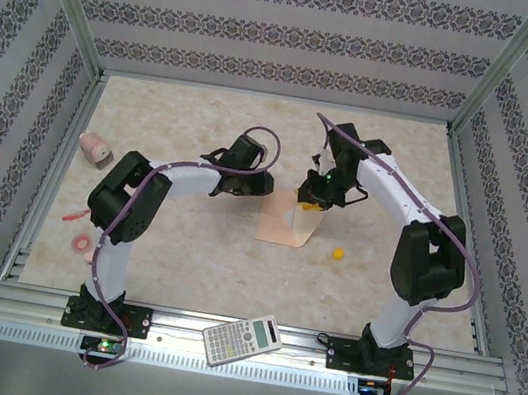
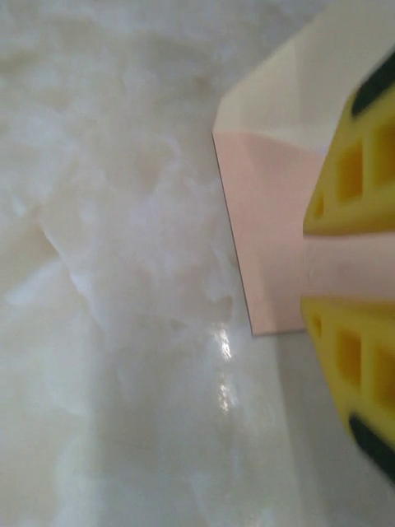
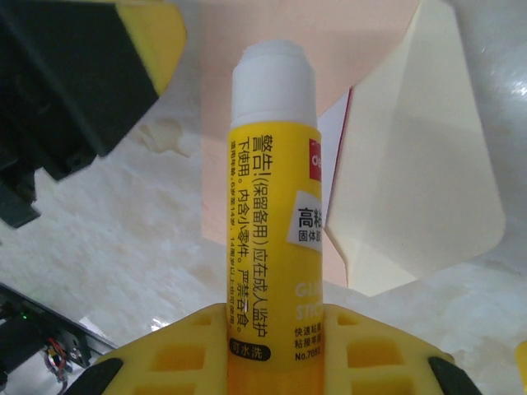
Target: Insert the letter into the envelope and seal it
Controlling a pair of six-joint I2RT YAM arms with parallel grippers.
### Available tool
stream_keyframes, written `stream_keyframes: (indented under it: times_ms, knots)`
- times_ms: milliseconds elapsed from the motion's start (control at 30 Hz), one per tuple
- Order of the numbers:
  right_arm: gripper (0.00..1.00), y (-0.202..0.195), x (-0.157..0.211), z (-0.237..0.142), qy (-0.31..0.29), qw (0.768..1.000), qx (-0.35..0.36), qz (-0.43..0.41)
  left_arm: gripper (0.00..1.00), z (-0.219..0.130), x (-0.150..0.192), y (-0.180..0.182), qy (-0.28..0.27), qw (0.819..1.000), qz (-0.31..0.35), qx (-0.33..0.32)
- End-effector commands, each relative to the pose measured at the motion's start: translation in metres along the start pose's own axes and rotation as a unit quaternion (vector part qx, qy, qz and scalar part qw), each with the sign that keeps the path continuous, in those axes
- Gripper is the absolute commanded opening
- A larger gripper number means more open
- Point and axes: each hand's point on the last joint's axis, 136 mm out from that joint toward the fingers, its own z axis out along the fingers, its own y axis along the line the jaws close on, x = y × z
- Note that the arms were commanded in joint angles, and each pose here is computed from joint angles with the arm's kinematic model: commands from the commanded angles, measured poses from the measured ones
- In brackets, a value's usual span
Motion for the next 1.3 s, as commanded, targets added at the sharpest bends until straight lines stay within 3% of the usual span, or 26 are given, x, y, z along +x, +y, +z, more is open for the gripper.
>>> stream_keyframes:
  times_ms: [0, 367, 500, 833, 1267]
  knots:
    - [0.01, 0.003, -0.006, -0.018, -0.041, 0.999, -0.012, -0.001, 0.33, -0.030, -0.029, -0.043, -0.049, 0.997, 0.011, 0.052]
    - [0.01, 0.021, -0.018, -0.054, -0.154, 0.986, -0.058, -0.032, 0.60, -0.106, -0.054, -0.090, -0.100, 0.988, 0.008, 0.114]
    - [0.01, 0.033, -0.024, -0.069, -0.203, 0.974, -0.087, -0.047, 0.71, -0.136, -0.054, -0.104, -0.109, 0.980, -0.012, 0.169]
    - [0.02, 0.070, -0.025, -0.088, -0.294, 0.938, -0.161, -0.091, 0.73, -0.170, -0.036, -0.115, -0.076, 0.966, -0.037, 0.245]
    - [0.02, 0.119, 0.001, -0.083, -0.319, 0.911, -0.203, -0.166, 0.73, -0.175, -0.040, -0.132, -0.087, 0.944, -0.050, 0.314]
